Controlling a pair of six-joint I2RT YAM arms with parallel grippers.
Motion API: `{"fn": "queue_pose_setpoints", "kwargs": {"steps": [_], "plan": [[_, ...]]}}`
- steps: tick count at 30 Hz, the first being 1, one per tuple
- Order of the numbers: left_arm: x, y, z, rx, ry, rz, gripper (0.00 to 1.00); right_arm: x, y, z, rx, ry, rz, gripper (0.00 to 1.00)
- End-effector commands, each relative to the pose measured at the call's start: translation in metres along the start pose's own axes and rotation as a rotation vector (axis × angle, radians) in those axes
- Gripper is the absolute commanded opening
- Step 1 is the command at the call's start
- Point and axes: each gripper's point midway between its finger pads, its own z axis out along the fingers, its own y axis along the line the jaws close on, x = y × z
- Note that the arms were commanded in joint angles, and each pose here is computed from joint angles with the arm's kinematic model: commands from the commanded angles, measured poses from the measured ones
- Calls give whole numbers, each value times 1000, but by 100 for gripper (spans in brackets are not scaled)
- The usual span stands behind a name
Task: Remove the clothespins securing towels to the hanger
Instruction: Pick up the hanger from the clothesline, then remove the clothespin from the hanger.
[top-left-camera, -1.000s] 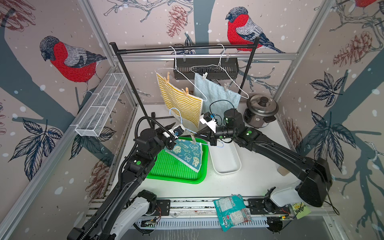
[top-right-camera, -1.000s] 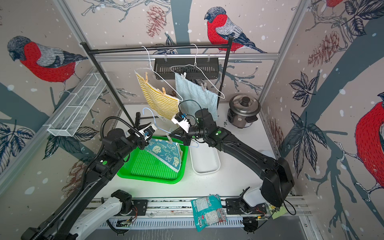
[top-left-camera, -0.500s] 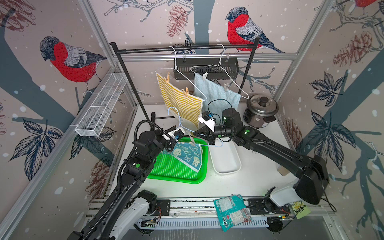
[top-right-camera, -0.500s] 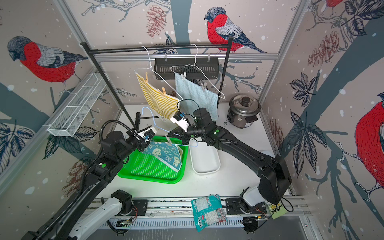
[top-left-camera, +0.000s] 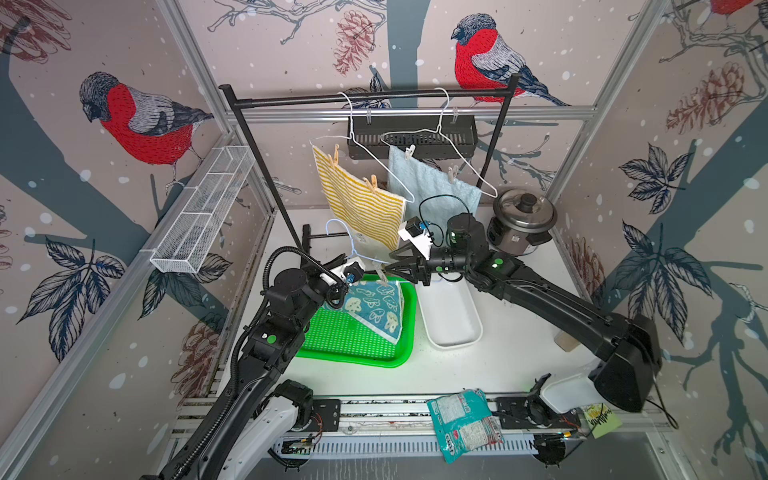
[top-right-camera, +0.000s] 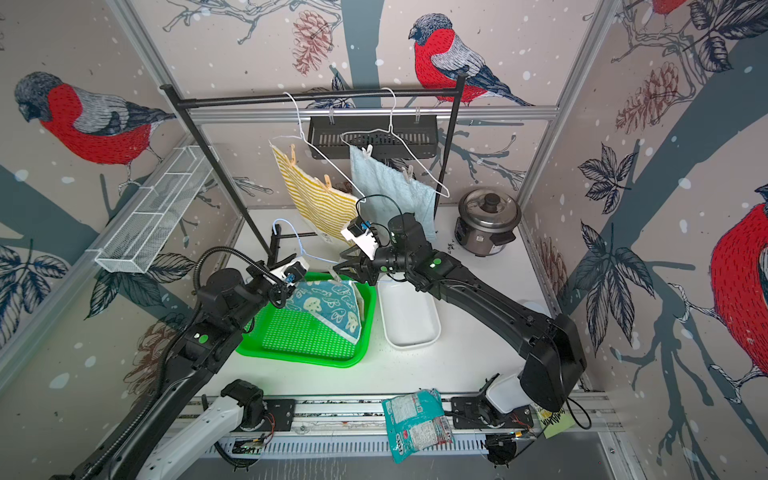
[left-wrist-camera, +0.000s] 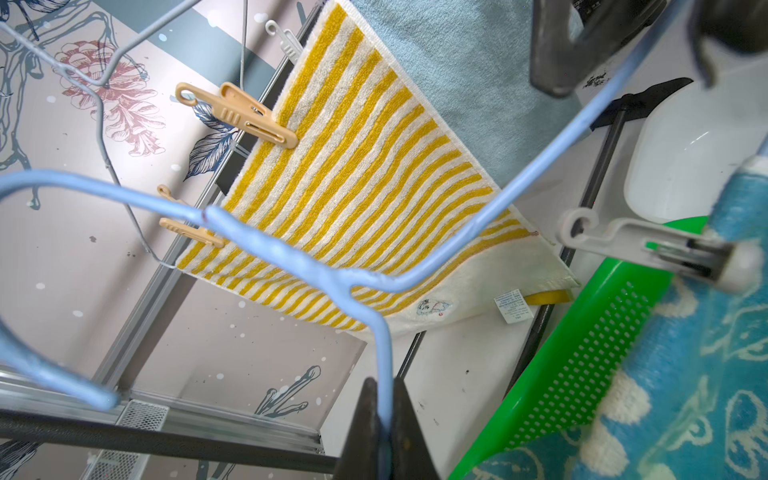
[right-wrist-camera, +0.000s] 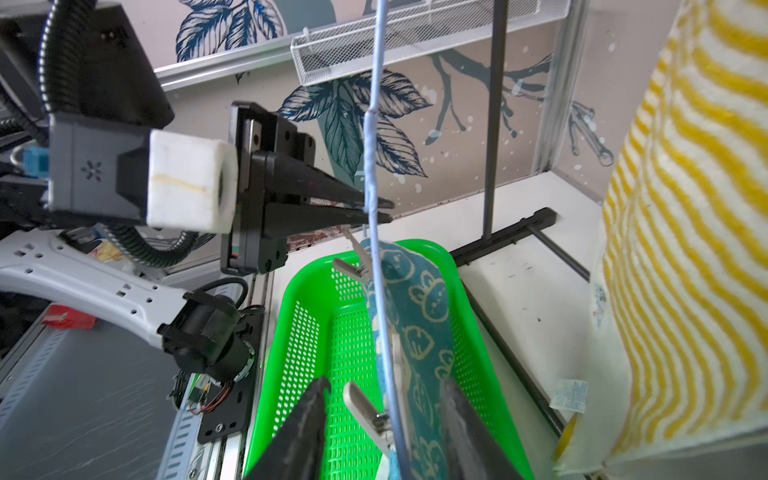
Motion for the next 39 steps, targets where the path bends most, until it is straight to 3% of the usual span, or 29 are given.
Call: {"fn": "queue_pose_setpoints", "kwargs": {"steps": [1,6,13,18,28,39], "plan": [[6,-7,-3,27,21,8,0,-19,-11,-12,120,-46,10,54],[9,-9,-8,51,58,-62,0,-14,5,-22,223,-18,-103,61],[6,-9,-10,105,91,-132,0,-8,52,-42,254,-95,-359,66],[6,-12,-9,142,114,-180,0,13,69,-28,296,-5,-526,73],[5,-10,-11,145,122,-197,0,48,64,22,255,146,-521,74],[-1,-7,-15,144,103,-196,0,62,38,37,373,197,-456,76]]}}
